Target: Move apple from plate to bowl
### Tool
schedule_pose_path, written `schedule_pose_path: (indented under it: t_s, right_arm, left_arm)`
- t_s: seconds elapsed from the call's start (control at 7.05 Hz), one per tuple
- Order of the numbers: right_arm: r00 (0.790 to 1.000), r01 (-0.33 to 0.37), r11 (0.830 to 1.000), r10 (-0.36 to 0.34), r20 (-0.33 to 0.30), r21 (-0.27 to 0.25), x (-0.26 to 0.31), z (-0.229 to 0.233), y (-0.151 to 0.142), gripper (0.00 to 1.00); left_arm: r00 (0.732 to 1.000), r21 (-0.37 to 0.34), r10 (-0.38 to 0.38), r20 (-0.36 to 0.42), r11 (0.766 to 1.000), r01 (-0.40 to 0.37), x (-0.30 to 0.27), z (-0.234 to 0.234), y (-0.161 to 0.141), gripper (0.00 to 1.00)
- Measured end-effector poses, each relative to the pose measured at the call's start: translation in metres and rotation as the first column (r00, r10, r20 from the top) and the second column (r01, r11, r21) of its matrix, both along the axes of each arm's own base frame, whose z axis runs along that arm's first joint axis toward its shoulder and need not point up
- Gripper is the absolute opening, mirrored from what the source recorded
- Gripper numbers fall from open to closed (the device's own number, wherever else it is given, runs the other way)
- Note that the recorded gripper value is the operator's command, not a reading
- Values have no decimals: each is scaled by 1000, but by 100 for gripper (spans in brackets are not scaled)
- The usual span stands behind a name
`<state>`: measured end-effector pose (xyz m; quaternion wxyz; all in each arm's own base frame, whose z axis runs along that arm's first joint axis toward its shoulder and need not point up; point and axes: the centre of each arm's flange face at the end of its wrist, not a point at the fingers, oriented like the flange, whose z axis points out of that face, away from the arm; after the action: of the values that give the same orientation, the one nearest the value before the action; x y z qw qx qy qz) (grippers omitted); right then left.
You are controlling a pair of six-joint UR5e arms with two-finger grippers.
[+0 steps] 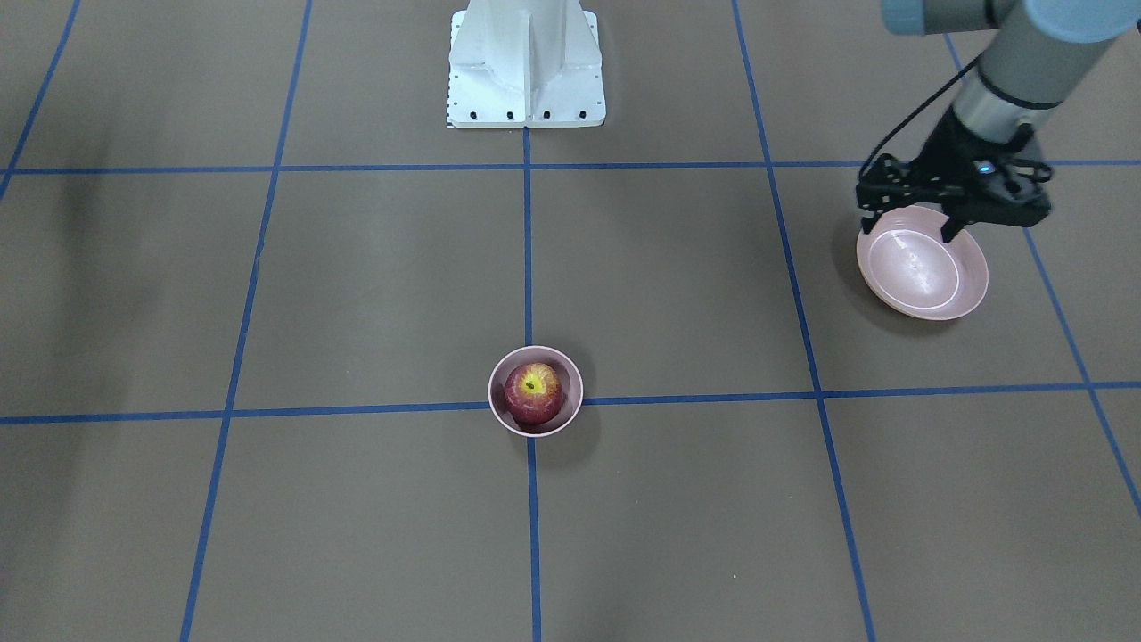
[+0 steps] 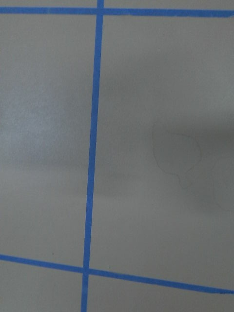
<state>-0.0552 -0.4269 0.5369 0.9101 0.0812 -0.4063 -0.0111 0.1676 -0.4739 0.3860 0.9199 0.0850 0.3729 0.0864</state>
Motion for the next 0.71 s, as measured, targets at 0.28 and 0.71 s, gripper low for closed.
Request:
schedule_pose_path:
  t_s: [0.28,0.71]
  right_arm:
    - [1000,4,1000,-4,-6,8,13,2,-3,100]
    - [1000,-26,1000,26,-17,-17,30,-22,-29,100]
  left_arm:
    - [996,52,70,53,996,-73,-86,76,-2,98]
    - [992,61,105,68,992,-109,-129,139,-3,98]
